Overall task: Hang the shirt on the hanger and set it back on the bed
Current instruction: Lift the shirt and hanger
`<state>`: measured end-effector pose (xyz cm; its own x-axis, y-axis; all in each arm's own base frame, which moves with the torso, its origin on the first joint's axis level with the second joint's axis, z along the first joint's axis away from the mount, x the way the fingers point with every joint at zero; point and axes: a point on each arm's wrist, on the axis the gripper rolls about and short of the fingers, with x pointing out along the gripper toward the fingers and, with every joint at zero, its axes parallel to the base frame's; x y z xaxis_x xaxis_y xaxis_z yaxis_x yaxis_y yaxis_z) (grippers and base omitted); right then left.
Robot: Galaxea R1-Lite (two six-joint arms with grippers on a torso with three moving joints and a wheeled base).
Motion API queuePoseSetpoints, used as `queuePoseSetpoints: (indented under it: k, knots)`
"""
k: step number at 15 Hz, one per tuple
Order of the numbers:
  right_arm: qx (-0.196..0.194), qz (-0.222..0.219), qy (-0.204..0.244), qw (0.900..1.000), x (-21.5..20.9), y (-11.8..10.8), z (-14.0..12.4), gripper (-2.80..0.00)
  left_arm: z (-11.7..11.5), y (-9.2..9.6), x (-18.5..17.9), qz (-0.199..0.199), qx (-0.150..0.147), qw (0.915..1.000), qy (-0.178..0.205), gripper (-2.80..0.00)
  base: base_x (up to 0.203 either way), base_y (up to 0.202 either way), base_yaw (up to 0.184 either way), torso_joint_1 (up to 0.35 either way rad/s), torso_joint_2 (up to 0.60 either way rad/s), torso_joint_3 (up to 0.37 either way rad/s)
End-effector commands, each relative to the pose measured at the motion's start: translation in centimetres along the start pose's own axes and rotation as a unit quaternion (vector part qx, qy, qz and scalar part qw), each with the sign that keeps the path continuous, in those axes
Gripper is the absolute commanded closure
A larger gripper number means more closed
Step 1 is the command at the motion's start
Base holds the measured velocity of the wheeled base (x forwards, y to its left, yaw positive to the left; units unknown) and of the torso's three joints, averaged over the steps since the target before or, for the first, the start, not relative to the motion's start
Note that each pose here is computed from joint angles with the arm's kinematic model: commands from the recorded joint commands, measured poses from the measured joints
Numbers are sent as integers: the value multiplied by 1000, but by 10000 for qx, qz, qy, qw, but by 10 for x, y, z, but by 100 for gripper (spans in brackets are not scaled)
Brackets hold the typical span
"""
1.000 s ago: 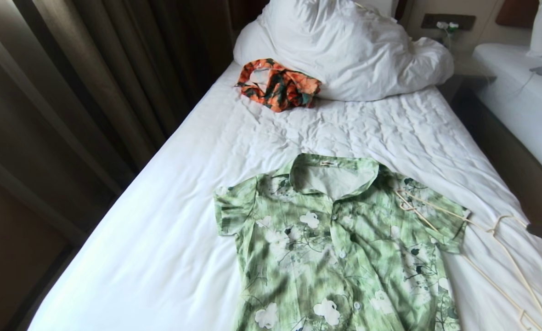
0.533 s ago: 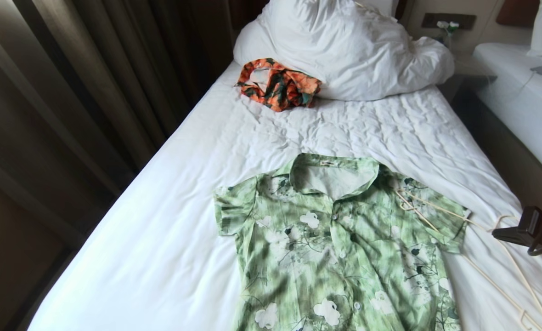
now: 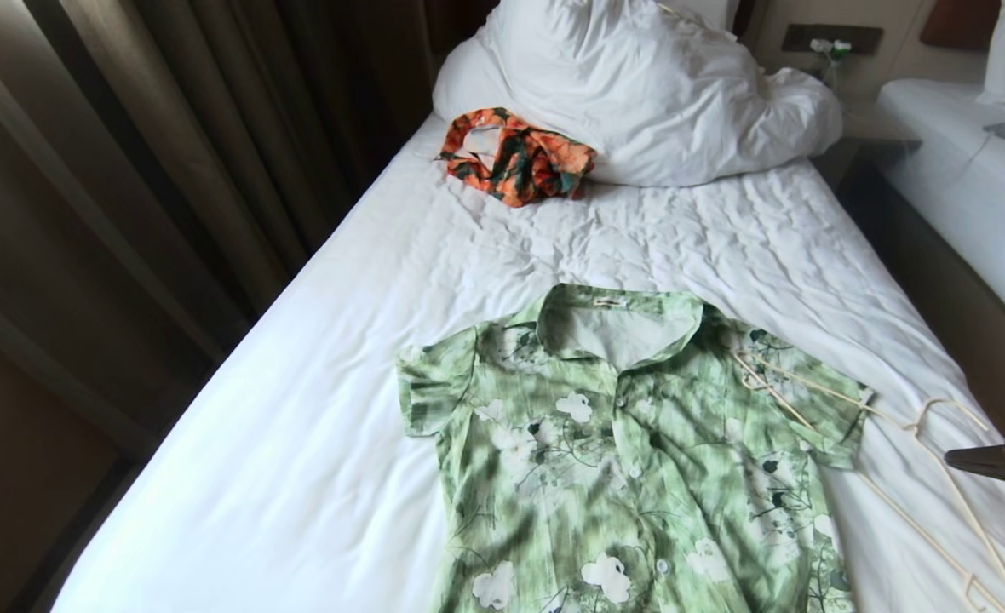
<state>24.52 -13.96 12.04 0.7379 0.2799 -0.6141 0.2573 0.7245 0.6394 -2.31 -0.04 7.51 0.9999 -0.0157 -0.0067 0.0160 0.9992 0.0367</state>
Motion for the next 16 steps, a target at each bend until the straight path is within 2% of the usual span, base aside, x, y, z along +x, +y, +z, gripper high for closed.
queuePoseSetpoints:
  k: [1, 4, 8, 9, 12, 16]
  knots:
    - [-22, 121, 182, 9998, 4, -23, 6, 0, 0, 0, 0, 1, 0, 10000, 13, 0, 0, 0, 0, 0, 0, 0]
    - [-178, 138, 417, 9989, 7, -37, 3, 0, 0, 0, 0, 1, 0, 10000, 13, 0, 0, 0, 0, 0, 0, 0]
    - [-1, 159, 475, 9987, 2, -52, 17, 0, 0, 0, 0, 2, 0, 10000, 5, 0, 0, 0, 0, 0, 0, 0]
    - [-7, 186, 513, 9985, 0, -55, 21, -280, 0, 0, 0, -1, 0, 10000, 5, 0, 0, 0, 0, 0, 0, 0]
    - [123, 419, 665, 9968, 0, -56, 23, -280, 0, 0, 0, 2, 0, 10000, 13, 0, 0, 0, 0, 0, 0, 0]
    - [-202, 568, 952, 9936, 16, -73, 11, -280, 0, 0, 0, 2, 0, 10000, 5, 0, 0, 0, 0, 0, 0, 0]
